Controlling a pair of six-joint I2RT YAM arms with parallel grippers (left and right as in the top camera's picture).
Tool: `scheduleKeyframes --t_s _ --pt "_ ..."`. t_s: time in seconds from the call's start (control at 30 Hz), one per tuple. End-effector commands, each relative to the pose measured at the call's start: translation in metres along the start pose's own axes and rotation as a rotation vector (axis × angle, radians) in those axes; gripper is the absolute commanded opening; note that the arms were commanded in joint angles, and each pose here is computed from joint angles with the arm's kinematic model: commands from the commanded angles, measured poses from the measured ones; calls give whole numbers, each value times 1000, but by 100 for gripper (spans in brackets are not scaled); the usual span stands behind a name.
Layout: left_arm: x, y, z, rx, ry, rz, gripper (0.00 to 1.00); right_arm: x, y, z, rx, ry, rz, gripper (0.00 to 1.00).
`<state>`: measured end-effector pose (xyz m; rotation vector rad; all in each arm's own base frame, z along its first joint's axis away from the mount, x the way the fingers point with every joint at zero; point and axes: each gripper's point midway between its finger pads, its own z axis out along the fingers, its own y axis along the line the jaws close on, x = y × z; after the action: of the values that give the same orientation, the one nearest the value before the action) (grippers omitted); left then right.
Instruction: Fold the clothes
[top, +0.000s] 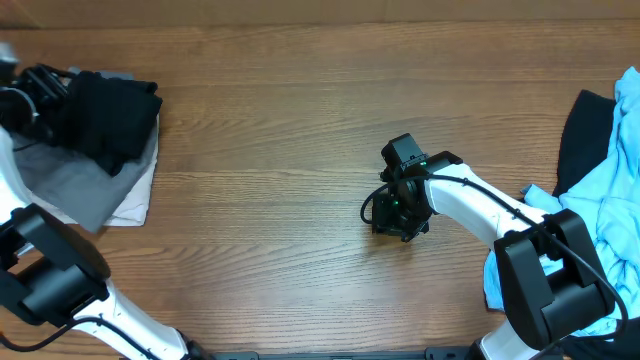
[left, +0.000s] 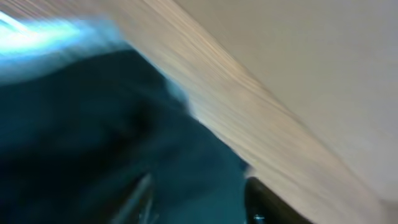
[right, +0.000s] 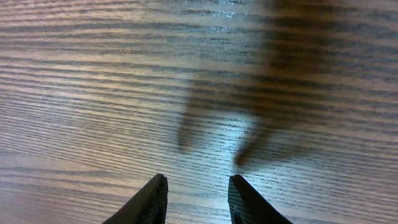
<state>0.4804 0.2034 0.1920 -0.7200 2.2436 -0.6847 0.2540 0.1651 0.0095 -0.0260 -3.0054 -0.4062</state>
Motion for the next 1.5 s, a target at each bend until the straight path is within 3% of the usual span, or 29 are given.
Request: scheduleKeyframes --t_s 0.0,0.1,0.2,0.33,0.5,0.73,0.9,1.03,1.2,1.27,1.33,1.47 --pt "18 -43 4 96 61 33 36 -1 -2 1 7 -3 -4 36" --pt "40 -49 30 101 129 86 45 -1 -2 1 8 -2 -3 36" --pt "66 -44 52 82 201 89 46 -1 -2 1 8 -1 -3 36" --pt "99 -11 78 3 288 22 43 1 -3 1 11 6 -1 35" --pt "116 45 89 -10 310 -86 48 3 -3 1 14 12 1 35" --pt "120 58 91 276 306 -183 89 2 -3 1 12 9 -15 35" --pt "112 29 78 487 279 -113 100 3 -3 1 14 13 -14 35" --pt "89 -6 56 614 234 -49 100 3 -4 1 15 15 -13 35" --pt "57 -77 4 691 129 201 100 4 -4 1 17 19 -12 35" --pt "48 -96 -15 643 82 287 100 4 -4 1 17 19 -12 35" --pt "39 -97 -26 484 33 321 100 4 -4 1 17 19 -12 35" --pt "25 -47 -38 24 -26 143 100 4 -4 1 17 19 -12 35"
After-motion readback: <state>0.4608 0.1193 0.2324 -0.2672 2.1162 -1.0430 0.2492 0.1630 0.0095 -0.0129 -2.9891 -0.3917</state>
